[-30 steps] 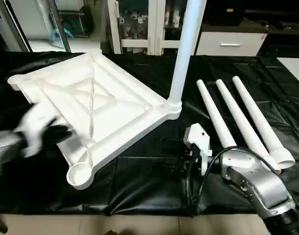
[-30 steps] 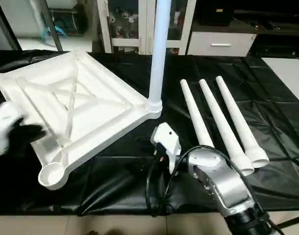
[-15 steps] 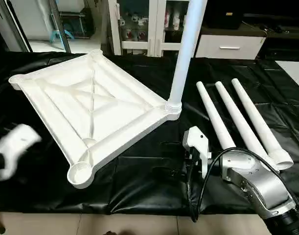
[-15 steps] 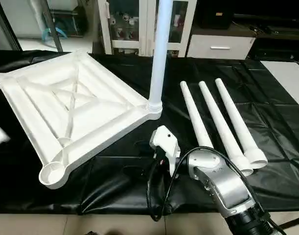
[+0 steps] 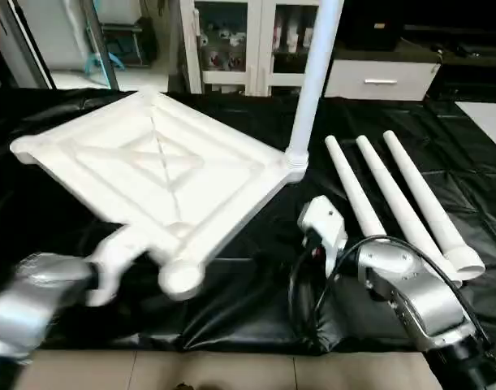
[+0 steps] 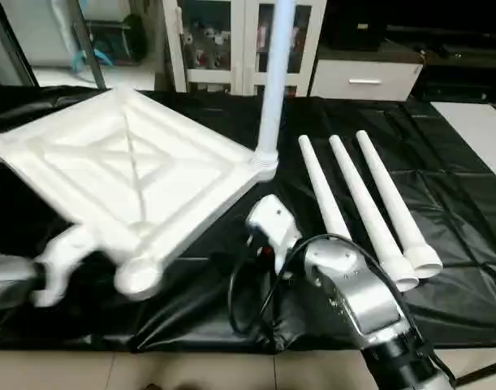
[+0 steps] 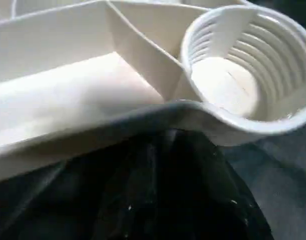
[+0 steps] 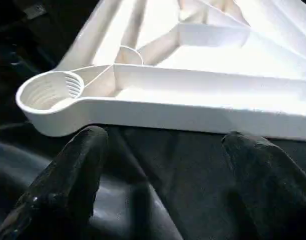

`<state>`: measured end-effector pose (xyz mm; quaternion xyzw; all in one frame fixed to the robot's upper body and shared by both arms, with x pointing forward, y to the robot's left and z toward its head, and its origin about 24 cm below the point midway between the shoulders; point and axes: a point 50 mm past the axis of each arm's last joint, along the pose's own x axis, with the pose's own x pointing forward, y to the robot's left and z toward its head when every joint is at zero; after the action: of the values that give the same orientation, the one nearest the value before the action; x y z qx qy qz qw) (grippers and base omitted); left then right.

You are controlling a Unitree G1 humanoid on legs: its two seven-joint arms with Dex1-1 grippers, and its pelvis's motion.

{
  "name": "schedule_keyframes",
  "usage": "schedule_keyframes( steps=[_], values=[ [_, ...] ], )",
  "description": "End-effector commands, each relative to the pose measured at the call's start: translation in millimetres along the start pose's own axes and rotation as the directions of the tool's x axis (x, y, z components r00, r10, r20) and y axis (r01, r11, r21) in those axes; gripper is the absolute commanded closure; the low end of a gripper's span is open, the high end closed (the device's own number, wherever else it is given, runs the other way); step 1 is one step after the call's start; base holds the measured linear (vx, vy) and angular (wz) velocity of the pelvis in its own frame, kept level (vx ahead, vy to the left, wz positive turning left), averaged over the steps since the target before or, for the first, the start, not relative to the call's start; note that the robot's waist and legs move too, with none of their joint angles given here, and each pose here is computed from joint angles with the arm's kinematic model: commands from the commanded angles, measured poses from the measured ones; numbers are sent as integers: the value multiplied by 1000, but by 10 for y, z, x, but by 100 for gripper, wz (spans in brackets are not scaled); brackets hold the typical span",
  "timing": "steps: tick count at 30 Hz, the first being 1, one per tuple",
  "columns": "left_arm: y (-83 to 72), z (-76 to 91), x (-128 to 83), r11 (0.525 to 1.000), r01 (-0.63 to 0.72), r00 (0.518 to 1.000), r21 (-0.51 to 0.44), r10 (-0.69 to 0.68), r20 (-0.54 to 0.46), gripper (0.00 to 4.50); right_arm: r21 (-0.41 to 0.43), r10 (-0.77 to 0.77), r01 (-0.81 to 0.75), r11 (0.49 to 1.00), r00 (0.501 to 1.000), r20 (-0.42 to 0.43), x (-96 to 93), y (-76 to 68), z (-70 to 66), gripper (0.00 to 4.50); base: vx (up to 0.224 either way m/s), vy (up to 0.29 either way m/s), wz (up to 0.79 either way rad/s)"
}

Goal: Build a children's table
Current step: Rotate table base, then pick table leg

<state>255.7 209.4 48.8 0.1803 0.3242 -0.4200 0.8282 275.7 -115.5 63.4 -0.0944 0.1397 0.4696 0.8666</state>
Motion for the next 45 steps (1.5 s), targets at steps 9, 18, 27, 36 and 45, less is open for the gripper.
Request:
schedule_keyframes(
  steps=[9,18,27,36,45],
  values=[
    [-82,392,395,996,-62,990,58,54,131,349,-19,-160,161,987,987,31,77,-148,57,56,0,0,0],
    [-234,596,664,995,-56,972,81,35,232,349,-9,-206,208,978,976,68,19,-170,132,56,0,0,0],
    [-522,584,497,986,77,954,146,-115,276,349,105,-497,504,857,863,-92,-197,-478,164,28,0,0,0],
    [-692,657,169,963,209,902,171,-257,348,349,141,-620,675,725,727,-295,-416,-773,158,9,0,0,0],
    [-713,827,127,950,183,902,253,-264,341,349,135,-593,762,633,590,-548,-513,-871,-100,9,0,0,0]
  ],
)
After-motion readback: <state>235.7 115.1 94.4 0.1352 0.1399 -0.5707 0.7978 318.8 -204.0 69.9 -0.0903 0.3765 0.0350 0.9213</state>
